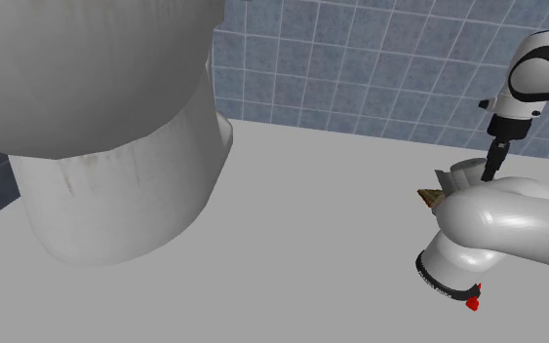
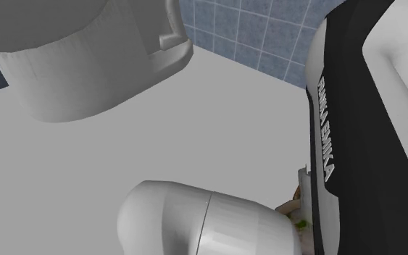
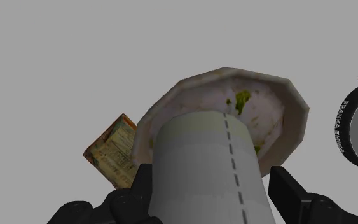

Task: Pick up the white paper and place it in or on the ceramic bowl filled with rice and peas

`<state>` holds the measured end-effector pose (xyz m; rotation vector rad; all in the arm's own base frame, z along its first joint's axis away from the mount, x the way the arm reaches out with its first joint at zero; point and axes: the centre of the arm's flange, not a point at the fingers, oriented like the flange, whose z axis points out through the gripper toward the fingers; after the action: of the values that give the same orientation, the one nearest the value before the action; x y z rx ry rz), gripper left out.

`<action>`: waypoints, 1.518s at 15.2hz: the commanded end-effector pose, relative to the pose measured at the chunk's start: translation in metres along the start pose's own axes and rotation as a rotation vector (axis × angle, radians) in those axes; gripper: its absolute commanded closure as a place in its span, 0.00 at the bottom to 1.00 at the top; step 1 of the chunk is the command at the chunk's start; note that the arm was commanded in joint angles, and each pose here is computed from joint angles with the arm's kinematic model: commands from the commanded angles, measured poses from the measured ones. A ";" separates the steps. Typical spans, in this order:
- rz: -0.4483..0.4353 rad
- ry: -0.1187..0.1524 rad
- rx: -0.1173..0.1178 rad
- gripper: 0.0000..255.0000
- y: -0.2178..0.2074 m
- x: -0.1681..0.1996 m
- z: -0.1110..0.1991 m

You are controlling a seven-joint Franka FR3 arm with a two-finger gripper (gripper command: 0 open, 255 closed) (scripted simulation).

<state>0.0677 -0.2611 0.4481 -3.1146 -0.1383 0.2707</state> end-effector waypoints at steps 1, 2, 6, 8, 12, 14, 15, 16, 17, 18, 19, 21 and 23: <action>-0.001 -0.001 0.003 1.00 0.000 0.001 0.007; -0.001 -0.001 0.003 1.00 0.000 0.001 0.007; -0.001 -0.001 0.003 1.00 0.000 0.001 0.007; -0.001 -0.001 0.003 1.00 0.000 0.001 0.007; -0.001 -0.001 0.003 0.00 0.000 0.001 0.007; -0.001 -0.001 0.003 0.00 0.000 0.001 0.007; -0.001 -0.001 0.003 0.00 0.000 0.001 -0.006; -0.001 -0.001 0.003 0.00 0.000 0.001 -0.019; -0.001 -0.001 0.003 0.00 0.000 0.001 -0.033; -0.001 -0.001 0.003 0.00 0.000 0.001 -0.043; -0.001 -0.001 0.003 0.00 0.000 0.001 -0.043; -0.001 -0.001 0.003 0.00 0.000 0.001 -0.043; -0.001 -0.001 0.003 0.00 0.000 0.001 -0.043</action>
<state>0.0761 -0.2617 0.4897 -3.1114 -0.1395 0.2729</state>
